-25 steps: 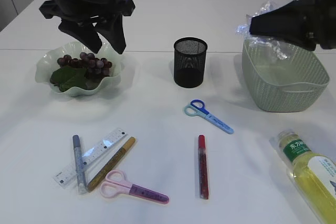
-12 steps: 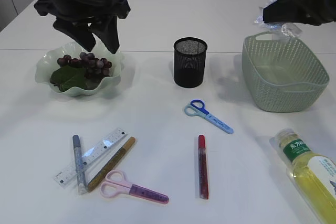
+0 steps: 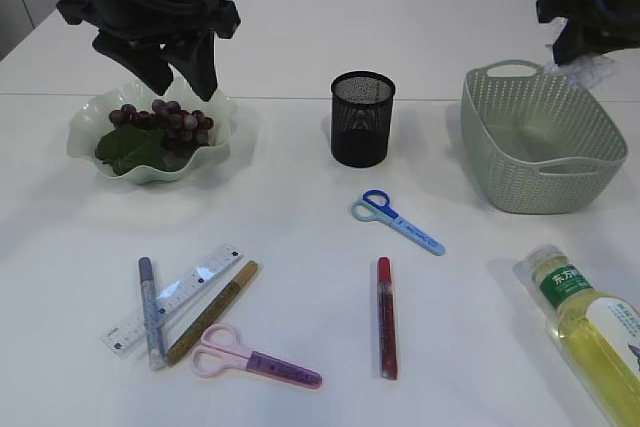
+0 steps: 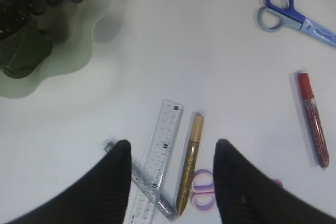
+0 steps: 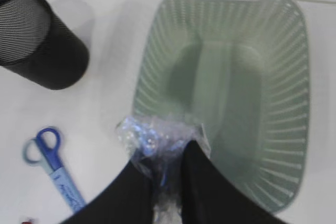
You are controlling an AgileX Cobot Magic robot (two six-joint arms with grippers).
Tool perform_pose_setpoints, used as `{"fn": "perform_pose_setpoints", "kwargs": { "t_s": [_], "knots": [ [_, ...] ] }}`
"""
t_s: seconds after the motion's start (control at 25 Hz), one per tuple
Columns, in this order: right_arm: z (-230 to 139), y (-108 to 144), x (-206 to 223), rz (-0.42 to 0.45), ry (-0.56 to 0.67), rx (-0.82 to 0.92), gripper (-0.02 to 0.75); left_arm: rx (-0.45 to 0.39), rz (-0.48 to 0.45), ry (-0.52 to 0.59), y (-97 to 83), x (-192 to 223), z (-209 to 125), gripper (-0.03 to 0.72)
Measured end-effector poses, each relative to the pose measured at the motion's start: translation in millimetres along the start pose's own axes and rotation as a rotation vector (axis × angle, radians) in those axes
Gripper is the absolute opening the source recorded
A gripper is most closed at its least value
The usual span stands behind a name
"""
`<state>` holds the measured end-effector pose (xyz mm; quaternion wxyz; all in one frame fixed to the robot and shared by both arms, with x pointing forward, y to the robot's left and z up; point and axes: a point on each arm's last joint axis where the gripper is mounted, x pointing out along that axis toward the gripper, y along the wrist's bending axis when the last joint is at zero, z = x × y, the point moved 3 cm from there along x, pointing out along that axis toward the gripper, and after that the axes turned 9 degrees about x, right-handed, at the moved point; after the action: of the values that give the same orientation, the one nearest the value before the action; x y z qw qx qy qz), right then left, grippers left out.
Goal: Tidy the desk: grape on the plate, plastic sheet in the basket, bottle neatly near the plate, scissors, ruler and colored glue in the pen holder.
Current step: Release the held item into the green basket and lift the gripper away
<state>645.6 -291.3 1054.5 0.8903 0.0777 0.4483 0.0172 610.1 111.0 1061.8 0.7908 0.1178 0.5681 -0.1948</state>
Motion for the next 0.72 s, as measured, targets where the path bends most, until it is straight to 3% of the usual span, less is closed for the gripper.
{"fn": "perform_pose_setpoints", "kwargs": {
  "t_s": [0.4,0.72],
  "knots": [
    [19.8,-14.7,39.8,-0.121,0.137,0.042,0.099,0.000,0.001,0.000,0.1,0.0,0.0,0.372],
    [26.3,-20.3,61.9,-0.159,0.179,0.046,0.114,0.001,0.002,0.000,0.3,0.0,0.0,0.372]
  ]
}}
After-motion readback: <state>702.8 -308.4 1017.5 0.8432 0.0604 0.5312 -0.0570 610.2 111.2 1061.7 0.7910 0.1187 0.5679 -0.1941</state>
